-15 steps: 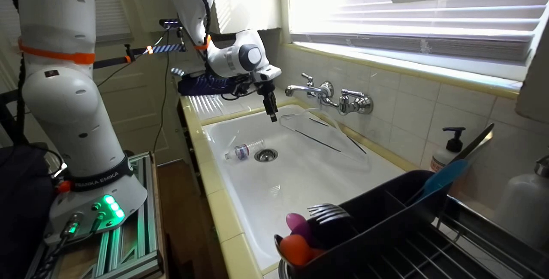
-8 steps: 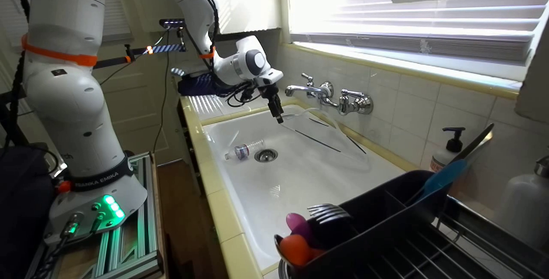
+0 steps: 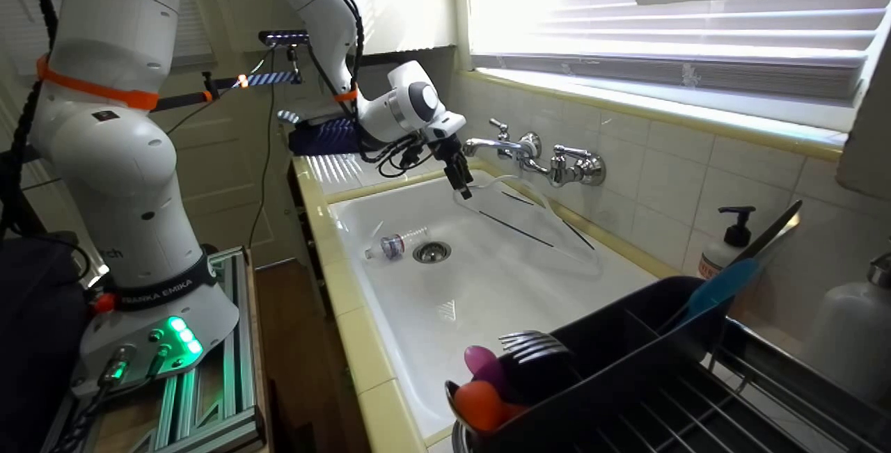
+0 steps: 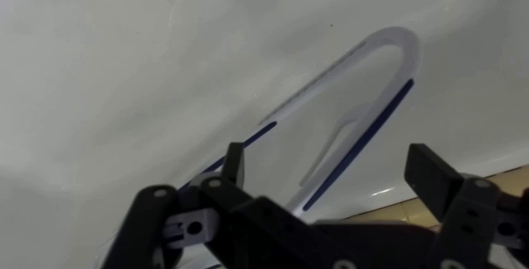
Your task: Take the hanger off the faucet and hang it on the side of the cabinet to the left above the sink
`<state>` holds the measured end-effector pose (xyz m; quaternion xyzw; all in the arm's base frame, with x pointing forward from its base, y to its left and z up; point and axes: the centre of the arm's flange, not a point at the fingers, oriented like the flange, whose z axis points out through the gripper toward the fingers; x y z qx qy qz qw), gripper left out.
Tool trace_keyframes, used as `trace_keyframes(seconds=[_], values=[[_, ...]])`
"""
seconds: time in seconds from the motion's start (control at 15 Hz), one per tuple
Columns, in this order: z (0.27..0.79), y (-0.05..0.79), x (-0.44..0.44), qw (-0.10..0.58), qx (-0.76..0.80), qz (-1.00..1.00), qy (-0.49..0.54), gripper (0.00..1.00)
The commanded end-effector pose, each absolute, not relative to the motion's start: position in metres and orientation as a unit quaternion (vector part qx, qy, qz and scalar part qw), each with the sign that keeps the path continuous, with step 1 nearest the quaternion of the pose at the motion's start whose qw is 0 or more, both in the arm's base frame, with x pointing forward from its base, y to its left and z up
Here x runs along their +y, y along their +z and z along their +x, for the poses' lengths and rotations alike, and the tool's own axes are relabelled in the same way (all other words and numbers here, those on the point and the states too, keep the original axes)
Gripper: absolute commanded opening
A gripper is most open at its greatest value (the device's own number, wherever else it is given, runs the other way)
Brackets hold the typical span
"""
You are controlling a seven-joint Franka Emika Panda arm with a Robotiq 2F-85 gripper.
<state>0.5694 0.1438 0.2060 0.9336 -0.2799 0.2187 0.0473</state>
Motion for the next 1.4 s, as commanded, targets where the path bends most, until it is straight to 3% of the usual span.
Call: trace_keyframes(seconds=[0.0, 0.2, 0.27, 0.33, 0.53, 1.0, 1.13, 1.33], values=[[0.577, 0.190, 0.143, 0.039, -0.302, 0.922, 0.240, 1.00], [0.583, 0.186, 0.140, 0.038, -0.314, 0.916, 0.247, 1.00], [0.584, 0.185, 0.140, 0.038, -0.316, 0.915, 0.249, 0.93], [0.585, 0.184, 0.139, 0.037, -0.317, 0.914, 0.251, 0.73], [0.587, 0.185, 0.137, 0.038, -0.322, 0.910, 0.260, 0.62], [0.586, 0.194, 0.131, 0.048, -0.342, 0.897, 0.276, 0.07], [0.583, 0.194, 0.130, 0.050, -0.351, 0.893, 0.277, 0.00], [0.580, 0.197, 0.127, 0.053, -0.362, 0.886, 0.284, 0.02]])
